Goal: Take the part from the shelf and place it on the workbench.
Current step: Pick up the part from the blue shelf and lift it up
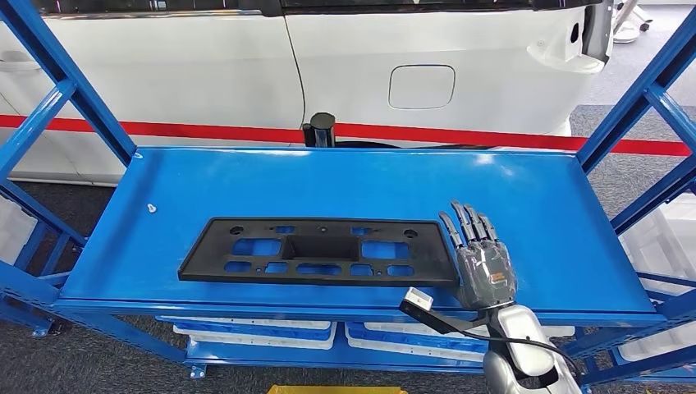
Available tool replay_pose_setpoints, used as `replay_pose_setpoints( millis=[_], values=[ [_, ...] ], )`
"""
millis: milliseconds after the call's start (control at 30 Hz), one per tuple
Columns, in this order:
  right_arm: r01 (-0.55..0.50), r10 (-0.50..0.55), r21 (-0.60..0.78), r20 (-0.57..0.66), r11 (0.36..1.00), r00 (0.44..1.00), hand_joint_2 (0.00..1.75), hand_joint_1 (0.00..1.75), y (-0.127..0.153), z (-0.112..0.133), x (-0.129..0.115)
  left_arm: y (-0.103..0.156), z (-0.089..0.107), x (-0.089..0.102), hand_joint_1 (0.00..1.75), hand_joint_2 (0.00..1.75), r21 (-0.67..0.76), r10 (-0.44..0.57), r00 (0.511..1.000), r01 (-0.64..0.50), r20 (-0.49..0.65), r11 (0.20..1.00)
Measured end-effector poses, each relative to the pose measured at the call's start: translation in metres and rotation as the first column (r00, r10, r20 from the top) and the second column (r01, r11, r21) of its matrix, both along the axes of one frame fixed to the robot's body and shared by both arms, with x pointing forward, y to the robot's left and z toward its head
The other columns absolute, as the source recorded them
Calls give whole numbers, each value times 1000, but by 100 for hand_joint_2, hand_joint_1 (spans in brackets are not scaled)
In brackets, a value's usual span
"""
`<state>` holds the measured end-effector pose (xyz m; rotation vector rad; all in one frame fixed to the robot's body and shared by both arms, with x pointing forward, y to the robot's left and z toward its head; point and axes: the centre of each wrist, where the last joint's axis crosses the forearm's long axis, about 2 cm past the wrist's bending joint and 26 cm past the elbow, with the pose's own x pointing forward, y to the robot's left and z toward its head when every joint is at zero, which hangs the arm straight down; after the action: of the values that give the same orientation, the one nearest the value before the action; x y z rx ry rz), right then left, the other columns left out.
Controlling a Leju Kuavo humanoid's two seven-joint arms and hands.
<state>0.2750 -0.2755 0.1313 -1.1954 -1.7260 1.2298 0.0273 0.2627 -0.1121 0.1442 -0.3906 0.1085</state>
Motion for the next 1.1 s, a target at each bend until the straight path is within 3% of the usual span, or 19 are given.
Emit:
replay_pose_setpoints(
  millis=[1100],
  values=[
    [-64,64,2,-22,998,998,175,0,5,1,18,4,0,-1,0,0,15,-9,1000,9,-8,1000]
  ],
)
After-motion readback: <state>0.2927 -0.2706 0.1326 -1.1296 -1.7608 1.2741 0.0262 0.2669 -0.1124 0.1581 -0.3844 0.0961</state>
